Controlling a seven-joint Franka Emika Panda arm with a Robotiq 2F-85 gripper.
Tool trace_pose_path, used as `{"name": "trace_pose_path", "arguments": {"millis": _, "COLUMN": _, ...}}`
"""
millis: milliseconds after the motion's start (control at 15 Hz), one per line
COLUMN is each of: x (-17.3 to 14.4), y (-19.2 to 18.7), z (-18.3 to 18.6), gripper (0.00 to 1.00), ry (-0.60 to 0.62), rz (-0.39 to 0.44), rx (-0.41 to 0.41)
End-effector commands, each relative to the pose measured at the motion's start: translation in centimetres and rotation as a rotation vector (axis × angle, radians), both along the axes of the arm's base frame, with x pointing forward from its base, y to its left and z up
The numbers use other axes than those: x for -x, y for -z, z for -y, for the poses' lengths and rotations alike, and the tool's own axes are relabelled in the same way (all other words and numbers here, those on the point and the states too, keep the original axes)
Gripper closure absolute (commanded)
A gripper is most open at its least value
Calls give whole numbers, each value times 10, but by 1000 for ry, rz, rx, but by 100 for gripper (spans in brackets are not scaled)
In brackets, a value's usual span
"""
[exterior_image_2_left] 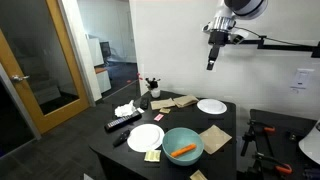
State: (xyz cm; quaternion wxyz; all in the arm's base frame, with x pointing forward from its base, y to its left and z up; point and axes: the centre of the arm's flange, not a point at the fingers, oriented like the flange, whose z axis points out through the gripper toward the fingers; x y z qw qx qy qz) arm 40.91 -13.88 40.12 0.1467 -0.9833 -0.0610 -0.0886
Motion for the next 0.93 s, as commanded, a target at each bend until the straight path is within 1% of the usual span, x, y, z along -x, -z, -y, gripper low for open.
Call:
{"name": "trace_pose_path", "arguments": {"millis": 0, "x": 0, "y": 0, "z": 0, "gripper": 0, "ry": 0, "rz": 0, "rx": 0}}
{"name": "trace_pose_path", "arguments": {"millis": 600, "x": 0, "y": 0, "z": 0, "gripper": 0, "ry": 0, "rz": 0, "rx": 0}}
{"name": "trace_pose_path", "arguments": {"millis": 733, "x": -7, "y": 0, "z": -14, "gripper": 0, "ry": -12, "rz": 33, "rx": 17}}
{"name": "trace_pose_path", "arguments": {"millis": 800, "x": -11, "y": -2, "z": -23, "gripper": 0, "ry": -15, "rz": 75, "rx": 15}}
{"name": "trace_pose_path", "arguments": {"millis": 867, "x": -16, "y": -4, "z": -31, "gripper": 0, "ry": -30, "rz": 95, "rx": 21}}
